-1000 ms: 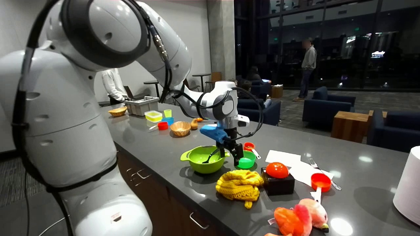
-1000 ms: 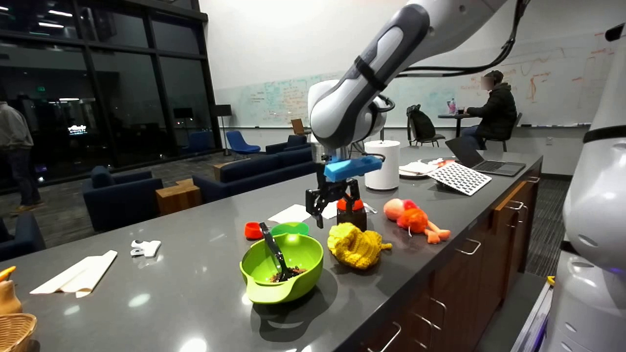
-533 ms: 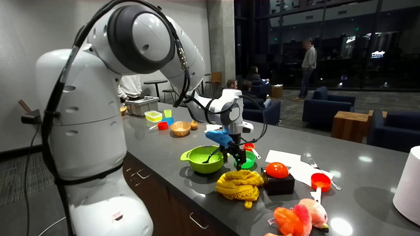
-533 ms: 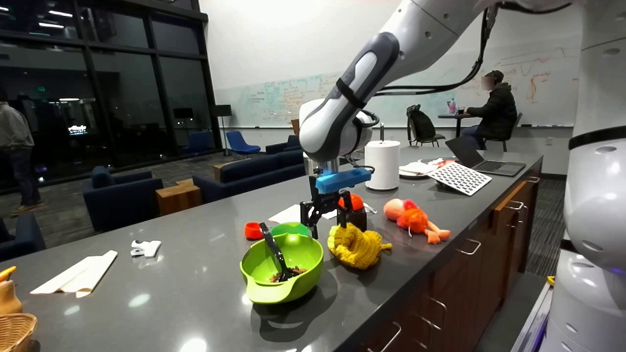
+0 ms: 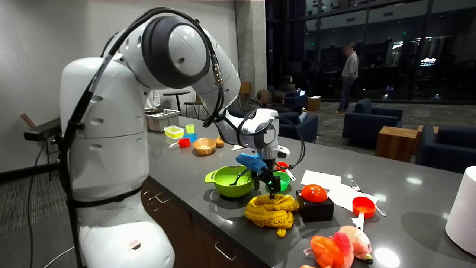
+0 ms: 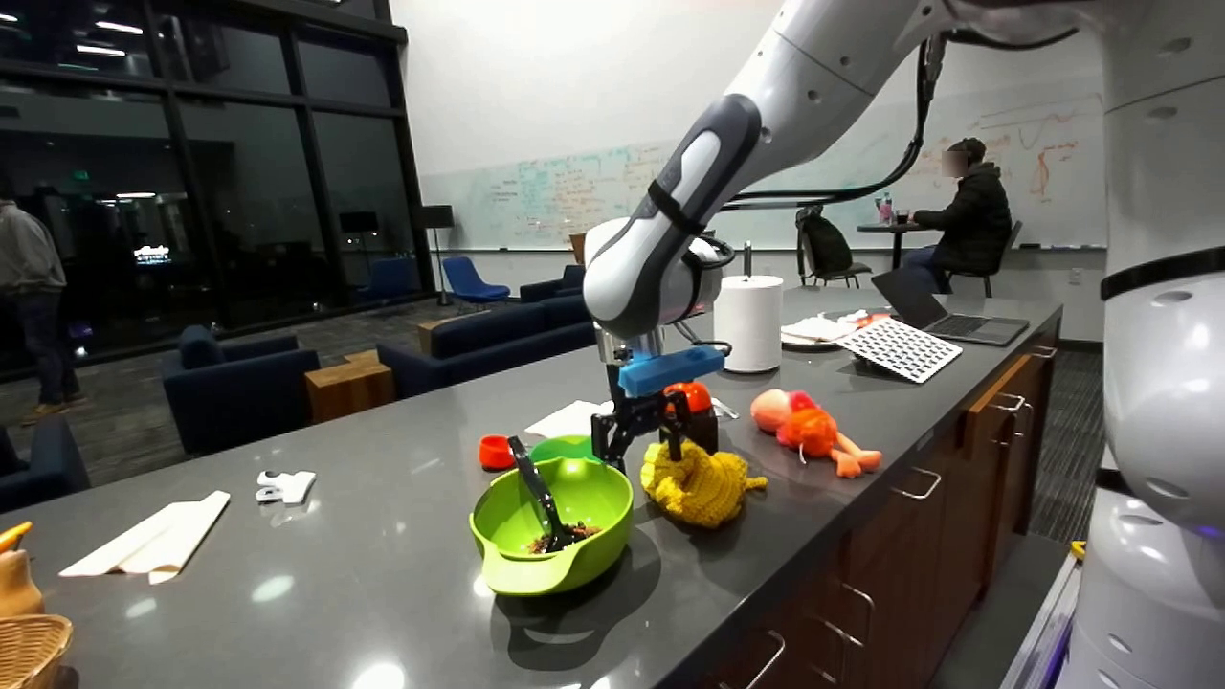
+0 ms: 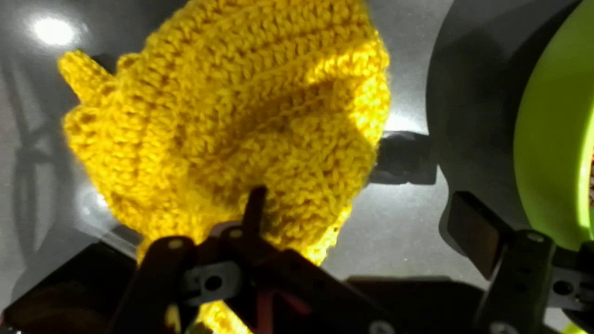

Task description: Fold the yellow cloth in half from left to right.

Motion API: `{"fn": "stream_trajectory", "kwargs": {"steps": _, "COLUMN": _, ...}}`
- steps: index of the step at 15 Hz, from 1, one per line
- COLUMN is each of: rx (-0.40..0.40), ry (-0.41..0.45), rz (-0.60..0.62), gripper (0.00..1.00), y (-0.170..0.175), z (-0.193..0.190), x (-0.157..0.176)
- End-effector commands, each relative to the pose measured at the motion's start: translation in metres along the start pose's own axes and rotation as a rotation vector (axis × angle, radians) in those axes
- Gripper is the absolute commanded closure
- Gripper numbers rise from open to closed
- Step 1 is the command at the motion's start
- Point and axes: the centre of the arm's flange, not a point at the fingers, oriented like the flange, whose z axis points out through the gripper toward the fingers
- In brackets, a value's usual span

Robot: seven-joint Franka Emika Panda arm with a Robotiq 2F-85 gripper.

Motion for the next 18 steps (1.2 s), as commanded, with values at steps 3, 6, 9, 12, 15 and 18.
{"fn": "stream_trajectory", "kwargs": {"steps": 3, "rx": -0.016, "ry": 0.007, "rz": -0.005, "gripper": 0.00, "y": 0.007, "z": 0.005, "x": -0.002}}
{"fn": "stream_trajectory", "kwargs": {"steps": 6, "rx": -0.005, "ry": 0.003, "rz": -0.007, "gripper": 0.26, "y": 0.009, "z": 0.011, "x": -0.003}}
{"fn": "stream_trajectory", "kwargs": {"steps": 9, "rx": 0.005, "ry": 0.014, "rz": -0.022, "gripper": 0.48, "y": 0.010, "z": 0.012, "x": -0.006}}
{"fn": "stream_trajectory", "kwargs": {"steps": 12, "rx": 0.013, "ry": 0.041, "rz": -0.040, "gripper": 0.72, "y": 0.010, "z": 0.007, "x": -0.008}}
{"fn": "stream_trajectory", "kwargs": {"steps": 15, "rx": 0.017, "ry": 0.074, "rz": -0.064, "gripper": 0.94, "y": 0.008, "z": -0.002, "x": -0.008}}
{"fn": "stream_trajectory", "kwargs": {"steps": 18, "rx": 0.017, "ry": 0.092, "rz": -0.082, "gripper": 1.00, "y": 0.006, "z": -0.009, "x": -0.008}}
